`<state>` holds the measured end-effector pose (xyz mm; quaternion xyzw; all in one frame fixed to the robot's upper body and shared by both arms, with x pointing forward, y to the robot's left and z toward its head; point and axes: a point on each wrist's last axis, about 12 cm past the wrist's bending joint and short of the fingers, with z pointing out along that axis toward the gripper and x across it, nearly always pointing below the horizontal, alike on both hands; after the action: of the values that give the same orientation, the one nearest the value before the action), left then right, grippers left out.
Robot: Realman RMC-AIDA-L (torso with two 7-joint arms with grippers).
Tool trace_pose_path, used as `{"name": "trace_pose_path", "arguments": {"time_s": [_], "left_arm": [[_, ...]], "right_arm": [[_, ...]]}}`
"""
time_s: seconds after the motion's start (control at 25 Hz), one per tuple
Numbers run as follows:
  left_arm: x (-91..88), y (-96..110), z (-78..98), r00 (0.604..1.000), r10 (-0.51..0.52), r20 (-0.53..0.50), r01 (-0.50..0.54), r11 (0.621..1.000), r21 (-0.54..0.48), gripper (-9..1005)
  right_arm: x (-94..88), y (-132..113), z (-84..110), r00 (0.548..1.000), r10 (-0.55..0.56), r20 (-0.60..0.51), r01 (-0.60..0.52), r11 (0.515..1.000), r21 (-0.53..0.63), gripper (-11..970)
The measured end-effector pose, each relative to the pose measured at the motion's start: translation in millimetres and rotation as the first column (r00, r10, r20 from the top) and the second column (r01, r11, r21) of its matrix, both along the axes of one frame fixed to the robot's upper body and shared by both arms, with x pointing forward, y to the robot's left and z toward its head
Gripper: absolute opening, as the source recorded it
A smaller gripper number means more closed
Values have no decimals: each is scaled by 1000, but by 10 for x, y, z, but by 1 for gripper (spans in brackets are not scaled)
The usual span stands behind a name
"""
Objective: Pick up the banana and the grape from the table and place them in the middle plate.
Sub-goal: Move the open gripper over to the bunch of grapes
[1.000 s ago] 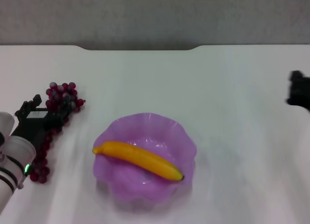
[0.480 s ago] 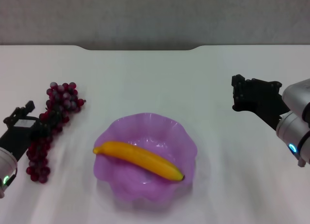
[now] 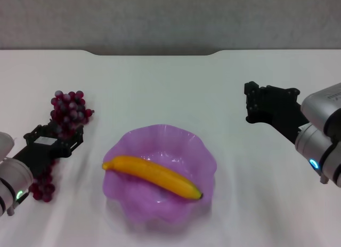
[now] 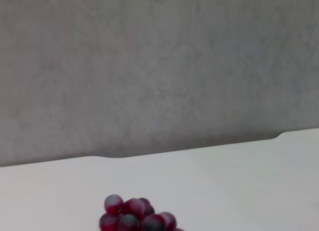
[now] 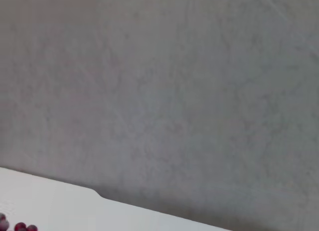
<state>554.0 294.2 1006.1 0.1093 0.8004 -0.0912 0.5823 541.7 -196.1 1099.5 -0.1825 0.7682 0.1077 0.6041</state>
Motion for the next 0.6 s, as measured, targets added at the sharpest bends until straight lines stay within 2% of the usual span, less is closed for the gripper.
{"name": "trace_pose_path", "arguments": {"time_s": [0.28, 0.6], "left_arm": [[45, 111, -22, 997, 74, -4, -74, 996, 42, 716], [40, 79, -80, 997, 69, -35, -65, 993, 98, 701]], "right_arm": [[-19, 72, 25, 1000, 26, 10, -26, 1000, -4, 22], [-20, 98, 54, 999, 33, 18, -33, 999, 0, 22]]}}
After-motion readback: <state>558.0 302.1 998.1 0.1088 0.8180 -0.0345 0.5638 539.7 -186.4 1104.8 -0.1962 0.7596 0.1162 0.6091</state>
